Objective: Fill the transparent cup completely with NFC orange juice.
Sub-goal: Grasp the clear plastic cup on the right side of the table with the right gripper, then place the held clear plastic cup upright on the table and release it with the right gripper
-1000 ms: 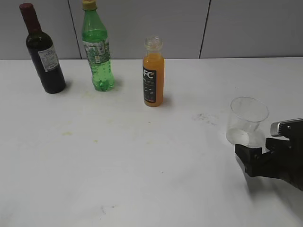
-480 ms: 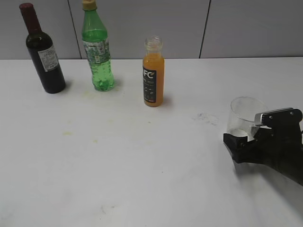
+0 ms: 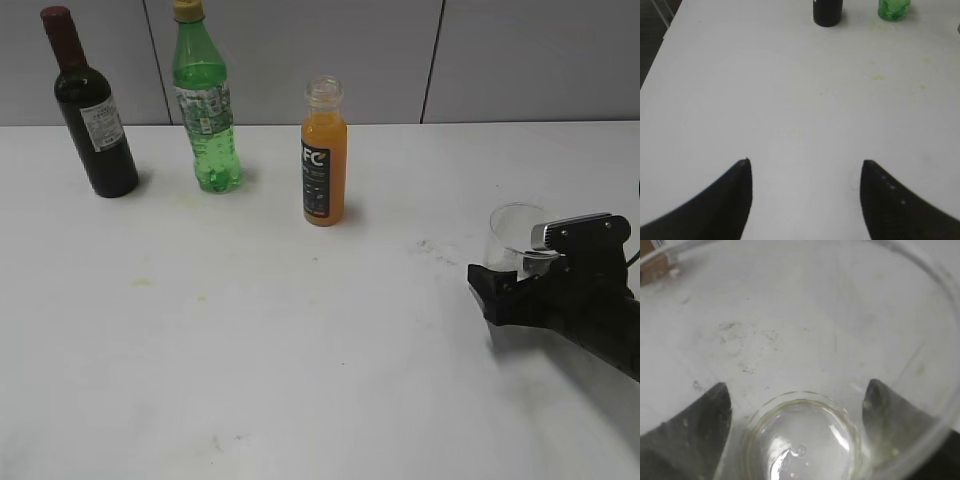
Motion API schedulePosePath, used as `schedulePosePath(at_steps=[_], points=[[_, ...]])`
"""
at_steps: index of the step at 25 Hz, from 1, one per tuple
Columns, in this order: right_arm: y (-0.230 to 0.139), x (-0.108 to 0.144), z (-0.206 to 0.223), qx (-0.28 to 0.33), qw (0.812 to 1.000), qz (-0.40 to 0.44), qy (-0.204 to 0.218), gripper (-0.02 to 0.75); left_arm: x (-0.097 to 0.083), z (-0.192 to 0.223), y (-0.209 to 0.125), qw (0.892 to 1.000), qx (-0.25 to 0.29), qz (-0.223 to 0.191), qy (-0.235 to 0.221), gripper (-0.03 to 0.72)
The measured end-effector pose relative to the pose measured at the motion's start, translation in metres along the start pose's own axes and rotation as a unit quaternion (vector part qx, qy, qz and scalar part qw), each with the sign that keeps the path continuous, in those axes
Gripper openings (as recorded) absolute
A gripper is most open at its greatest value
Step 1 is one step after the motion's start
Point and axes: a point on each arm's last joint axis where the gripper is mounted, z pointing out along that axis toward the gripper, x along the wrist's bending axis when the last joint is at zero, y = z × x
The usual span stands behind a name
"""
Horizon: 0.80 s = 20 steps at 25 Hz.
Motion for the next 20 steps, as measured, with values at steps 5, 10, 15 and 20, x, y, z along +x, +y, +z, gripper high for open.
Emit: schedulePosePath(at_steps=[5,10,15,20], points=[[0.000,0.000,0.000,0.000,1.000,-0.001,0.003,0.529,0.000,0.000,0.000,1.000,0.000,0.000,0.000,0.521],[0.000,0.002,0.000,0.000,1.000,-0.005,0.013,0.529,0.000,0.000,0.000,1.000,0.000,0.000,0.000,0.521],[0.011,0.013,-0.003,-0.021,0.997,-0.034,0.073,0.529,0.000,0.000,0.000,1.000,0.000,0.000,0.000,0.521],[0.027,0.033,-0.007,-0.059,0.975,-0.099,0.191,0.529,0.000,0.000,0.000,1.000,0.000,0.000,0.000,0.521]])
